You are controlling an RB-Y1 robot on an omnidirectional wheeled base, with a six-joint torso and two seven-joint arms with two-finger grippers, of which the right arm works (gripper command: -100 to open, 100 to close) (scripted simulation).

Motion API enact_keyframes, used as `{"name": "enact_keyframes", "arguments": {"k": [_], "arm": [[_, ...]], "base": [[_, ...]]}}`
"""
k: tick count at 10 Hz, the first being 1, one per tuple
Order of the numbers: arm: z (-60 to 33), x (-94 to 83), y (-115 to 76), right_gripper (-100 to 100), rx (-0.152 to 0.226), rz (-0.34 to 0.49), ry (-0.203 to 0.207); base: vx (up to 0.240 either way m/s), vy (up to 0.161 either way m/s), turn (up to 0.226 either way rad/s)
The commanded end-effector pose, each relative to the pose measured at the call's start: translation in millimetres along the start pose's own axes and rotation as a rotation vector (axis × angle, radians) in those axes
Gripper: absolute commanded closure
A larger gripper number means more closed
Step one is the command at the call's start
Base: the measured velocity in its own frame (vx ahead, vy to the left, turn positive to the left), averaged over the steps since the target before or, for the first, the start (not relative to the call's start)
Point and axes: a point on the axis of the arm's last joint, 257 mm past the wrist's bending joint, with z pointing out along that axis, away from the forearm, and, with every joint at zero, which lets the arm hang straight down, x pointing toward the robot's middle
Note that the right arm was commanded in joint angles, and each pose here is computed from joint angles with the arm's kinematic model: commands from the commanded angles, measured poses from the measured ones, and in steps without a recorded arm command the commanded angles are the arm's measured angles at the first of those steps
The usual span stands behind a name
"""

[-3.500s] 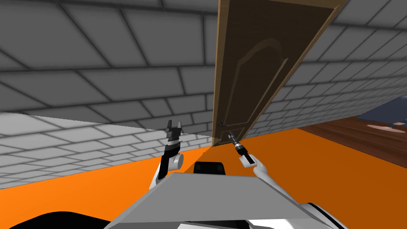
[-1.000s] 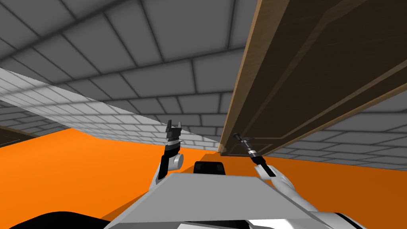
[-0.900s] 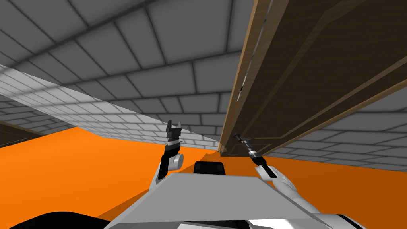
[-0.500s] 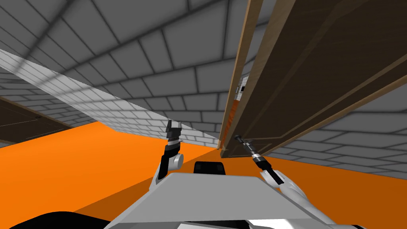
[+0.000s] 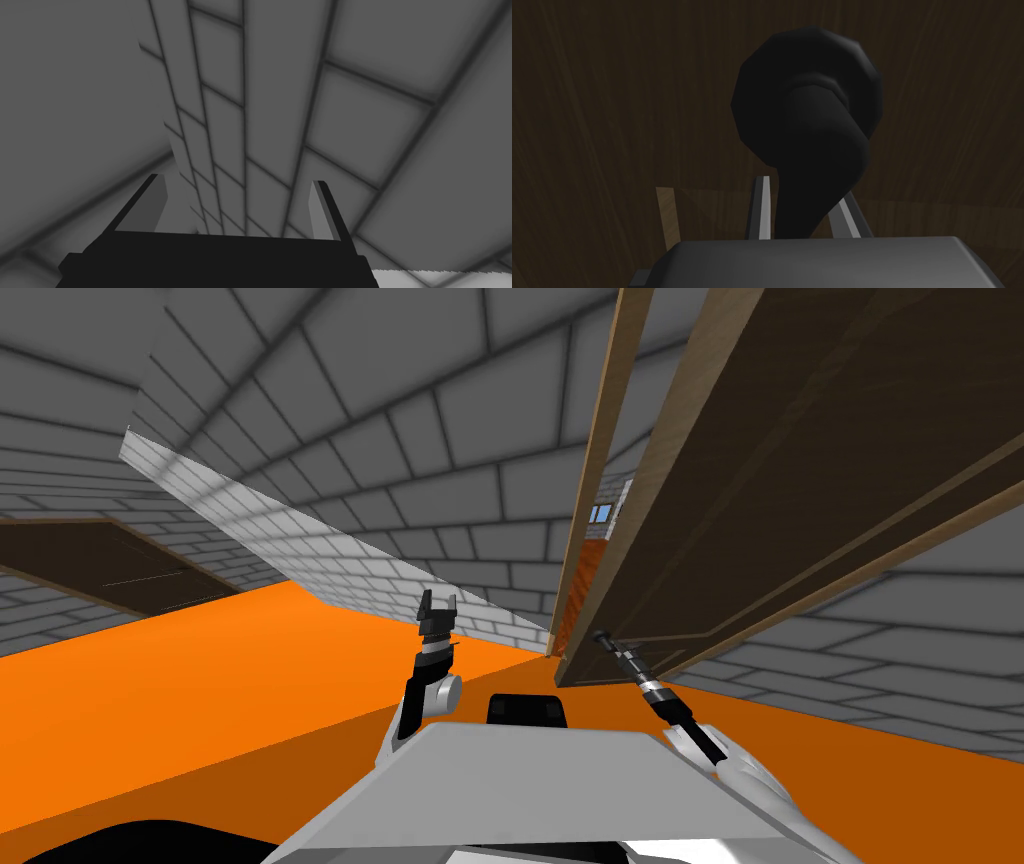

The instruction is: Pull the door open

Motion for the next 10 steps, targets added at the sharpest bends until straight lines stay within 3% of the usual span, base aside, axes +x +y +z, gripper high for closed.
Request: {"name": "enact_keyframes", "arguments": {"k": [1, 6, 8, 10], "arm": [[-9.1, -1.3, 0.4, 100, -0.001, -0.001, 0.011], [-34.1, -6.4, 2.5, 100, -0.007, -0.002, 0.041], [-34.6, -3.4, 0.5, 100, -0.002, 0.002, 0.044], [-42.4, -5.1, -0.5, 100, -0.001, 0.002, 0.048]], "base": [[-0.223, -0.086, 0.147], [-0.197, -0.096, 0.176], [-0.118, -0.025, 0.041], [-0.2, -0.094, 0.224]]}}
